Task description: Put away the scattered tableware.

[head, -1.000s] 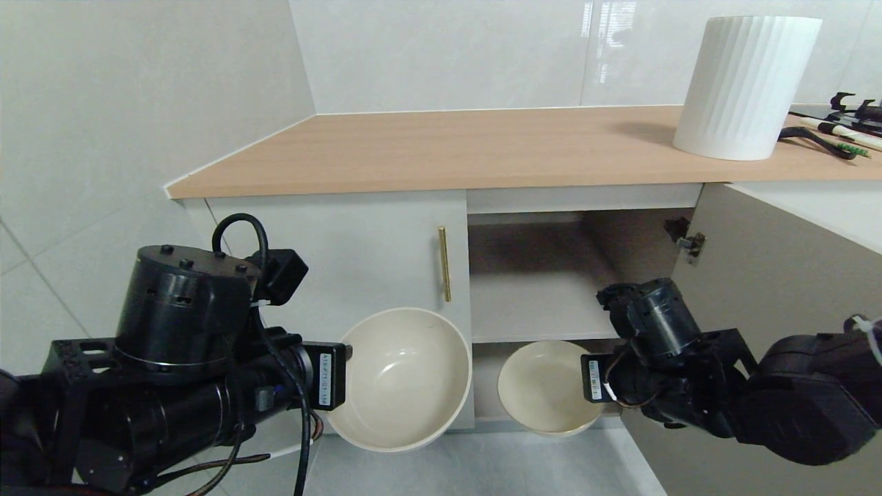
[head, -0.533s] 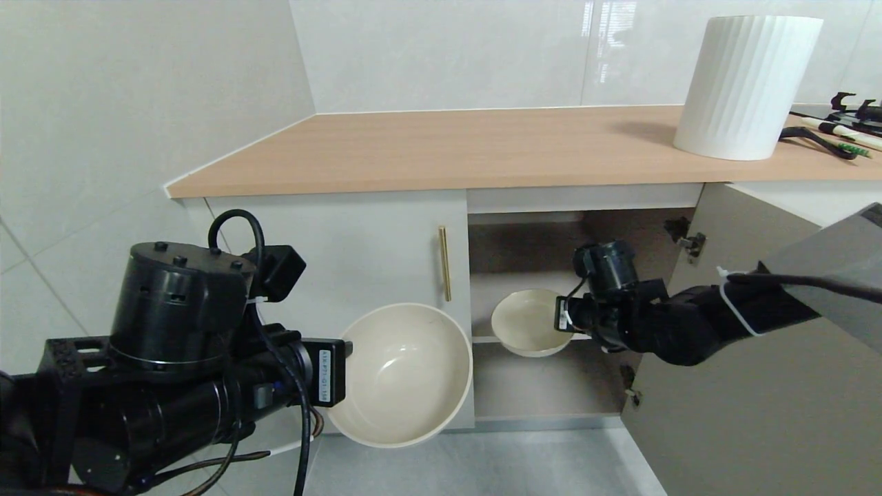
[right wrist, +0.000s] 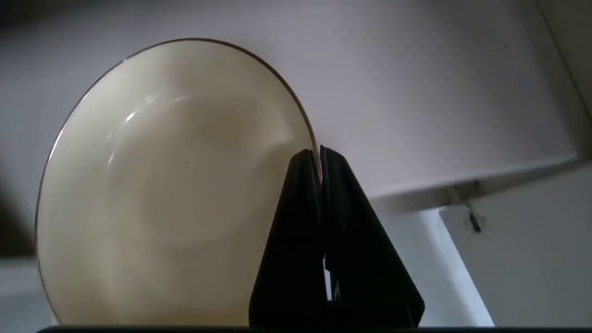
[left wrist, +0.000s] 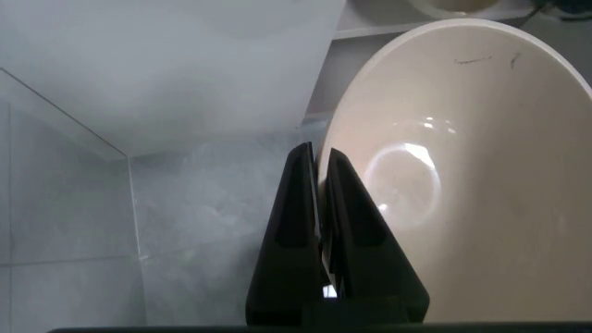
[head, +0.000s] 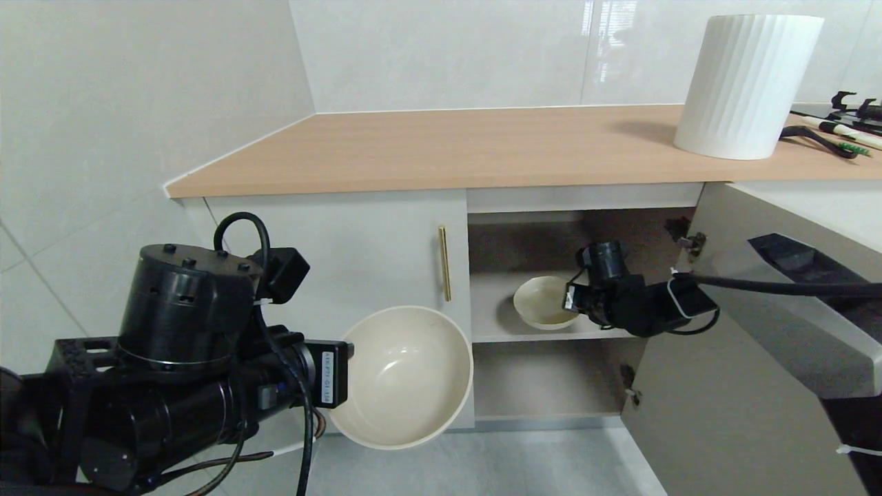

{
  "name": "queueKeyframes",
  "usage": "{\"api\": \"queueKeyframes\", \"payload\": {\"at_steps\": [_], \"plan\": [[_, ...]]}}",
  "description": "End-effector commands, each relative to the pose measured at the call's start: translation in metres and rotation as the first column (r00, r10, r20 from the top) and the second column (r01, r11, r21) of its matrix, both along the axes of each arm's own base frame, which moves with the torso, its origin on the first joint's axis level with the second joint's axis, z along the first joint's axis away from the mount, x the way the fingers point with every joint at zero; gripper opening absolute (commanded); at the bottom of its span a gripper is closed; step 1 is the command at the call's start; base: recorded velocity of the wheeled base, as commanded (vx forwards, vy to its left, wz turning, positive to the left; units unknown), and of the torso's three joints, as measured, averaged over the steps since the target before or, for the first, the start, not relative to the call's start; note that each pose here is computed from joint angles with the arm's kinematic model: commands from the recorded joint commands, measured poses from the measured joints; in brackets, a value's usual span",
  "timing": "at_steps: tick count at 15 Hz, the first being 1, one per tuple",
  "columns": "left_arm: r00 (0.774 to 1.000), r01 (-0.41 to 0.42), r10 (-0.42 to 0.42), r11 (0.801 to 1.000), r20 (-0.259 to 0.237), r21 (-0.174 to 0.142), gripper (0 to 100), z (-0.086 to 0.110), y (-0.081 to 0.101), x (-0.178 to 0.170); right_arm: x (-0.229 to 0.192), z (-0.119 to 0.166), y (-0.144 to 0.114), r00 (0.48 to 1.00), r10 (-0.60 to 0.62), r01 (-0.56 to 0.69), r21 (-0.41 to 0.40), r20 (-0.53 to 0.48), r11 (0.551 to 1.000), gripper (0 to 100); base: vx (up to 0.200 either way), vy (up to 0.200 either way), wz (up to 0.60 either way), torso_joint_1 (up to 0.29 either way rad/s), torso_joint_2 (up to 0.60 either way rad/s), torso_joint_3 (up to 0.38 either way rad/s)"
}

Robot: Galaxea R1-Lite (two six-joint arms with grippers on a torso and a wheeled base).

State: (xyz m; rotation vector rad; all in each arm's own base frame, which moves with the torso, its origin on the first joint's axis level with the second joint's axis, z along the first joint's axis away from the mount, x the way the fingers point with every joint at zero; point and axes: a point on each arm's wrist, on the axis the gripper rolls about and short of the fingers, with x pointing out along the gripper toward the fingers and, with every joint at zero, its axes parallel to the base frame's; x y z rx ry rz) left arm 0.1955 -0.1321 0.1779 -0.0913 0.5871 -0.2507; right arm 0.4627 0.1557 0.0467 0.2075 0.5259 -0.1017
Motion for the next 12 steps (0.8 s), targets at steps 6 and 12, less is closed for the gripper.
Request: {"api": "queueKeyframes", "payload": {"at_steps": [6,12], "plan": [[1.000,0.013,-0.013,1.000,-0.008,0.007,0,-0.003,-0.004,0.000,0.030,-0.045,-0.003,0.999,-0.034,0.033,-0.012,-0.030,0.999,0,0.000,0.000,0.00,0.000,0.00,0.000],[1.000,0.012,-0.012,1.000,-0.008,0.007,0,-0.004,-0.006,0.002,0.041,-0.042,-0.001,0.998,-0.054,0.054,0.025,0.012,0.998,0,0.000,0.000,0.00,0.000,0.00,0.000]]}}
